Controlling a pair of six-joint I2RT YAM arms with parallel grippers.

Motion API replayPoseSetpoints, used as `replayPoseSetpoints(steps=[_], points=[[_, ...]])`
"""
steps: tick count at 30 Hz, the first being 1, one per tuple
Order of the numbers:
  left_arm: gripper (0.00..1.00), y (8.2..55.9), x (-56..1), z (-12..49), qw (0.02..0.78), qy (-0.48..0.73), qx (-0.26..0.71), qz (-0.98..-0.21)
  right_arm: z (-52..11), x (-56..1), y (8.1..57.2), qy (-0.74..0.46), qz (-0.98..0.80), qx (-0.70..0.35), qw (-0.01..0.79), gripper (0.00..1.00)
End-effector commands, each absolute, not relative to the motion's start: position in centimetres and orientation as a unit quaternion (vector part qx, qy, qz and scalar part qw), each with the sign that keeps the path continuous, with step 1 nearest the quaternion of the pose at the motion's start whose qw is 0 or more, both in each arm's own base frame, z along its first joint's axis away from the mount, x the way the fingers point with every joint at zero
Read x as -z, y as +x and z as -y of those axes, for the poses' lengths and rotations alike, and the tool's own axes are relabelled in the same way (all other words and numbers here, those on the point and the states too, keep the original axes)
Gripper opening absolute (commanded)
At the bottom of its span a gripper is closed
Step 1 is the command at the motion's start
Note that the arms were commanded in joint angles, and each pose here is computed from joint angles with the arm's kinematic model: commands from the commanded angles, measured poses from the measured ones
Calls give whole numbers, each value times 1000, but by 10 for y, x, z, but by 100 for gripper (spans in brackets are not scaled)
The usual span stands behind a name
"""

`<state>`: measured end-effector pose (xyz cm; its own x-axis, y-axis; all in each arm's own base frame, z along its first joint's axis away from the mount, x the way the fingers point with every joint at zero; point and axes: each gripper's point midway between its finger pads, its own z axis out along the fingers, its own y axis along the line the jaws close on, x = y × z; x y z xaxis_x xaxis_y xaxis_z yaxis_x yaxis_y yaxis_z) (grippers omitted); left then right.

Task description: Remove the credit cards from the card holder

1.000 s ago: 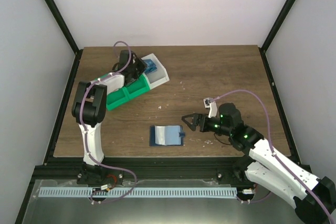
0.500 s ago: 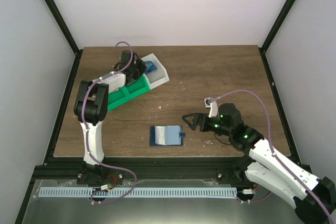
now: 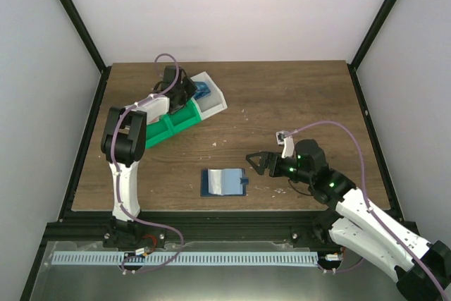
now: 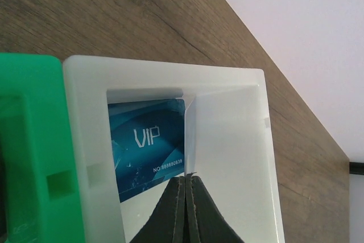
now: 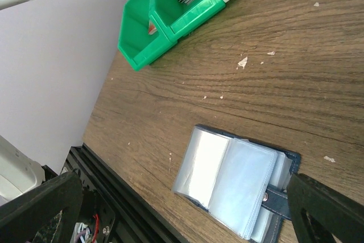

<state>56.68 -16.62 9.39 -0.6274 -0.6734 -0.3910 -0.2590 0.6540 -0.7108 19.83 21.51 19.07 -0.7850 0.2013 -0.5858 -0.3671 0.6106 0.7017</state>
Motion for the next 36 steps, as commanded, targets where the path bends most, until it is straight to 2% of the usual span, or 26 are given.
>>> replayPoseSetpoints(steps=[1, 9, 20, 28, 32, 34, 36], points=[[0, 574, -99, 165, 340, -277, 309, -844, -212, -208, 201, -48, -828, -438, 347, 100], [9, 573, -112, 169, 341, -267, 318, -843, -211, -210, 199, -50, -826, -443, 345, 100], [39, 555, -176, 172, 361, -219, 332, -843, -212, -203, 200, -72, -840, -417, 339, 100], [62, 487, -217, 171, 352, -147, 339, -860, -214, -179, 206, -84, -874, -373, 300, 100], [72, 444, -213, 168, 329, -118, 338, -874, -214, -174, 206, -85, -874, -373, 300, 100], [84, 422, -209, 166, 323, -112, 335, -878, -214, -172, 206, -86, -875, -370, 299, 100], [87, 401, -205, 165, 319, -105, 338, -879, -213, -169, 206, -85, -878, -366, 296, 100]])
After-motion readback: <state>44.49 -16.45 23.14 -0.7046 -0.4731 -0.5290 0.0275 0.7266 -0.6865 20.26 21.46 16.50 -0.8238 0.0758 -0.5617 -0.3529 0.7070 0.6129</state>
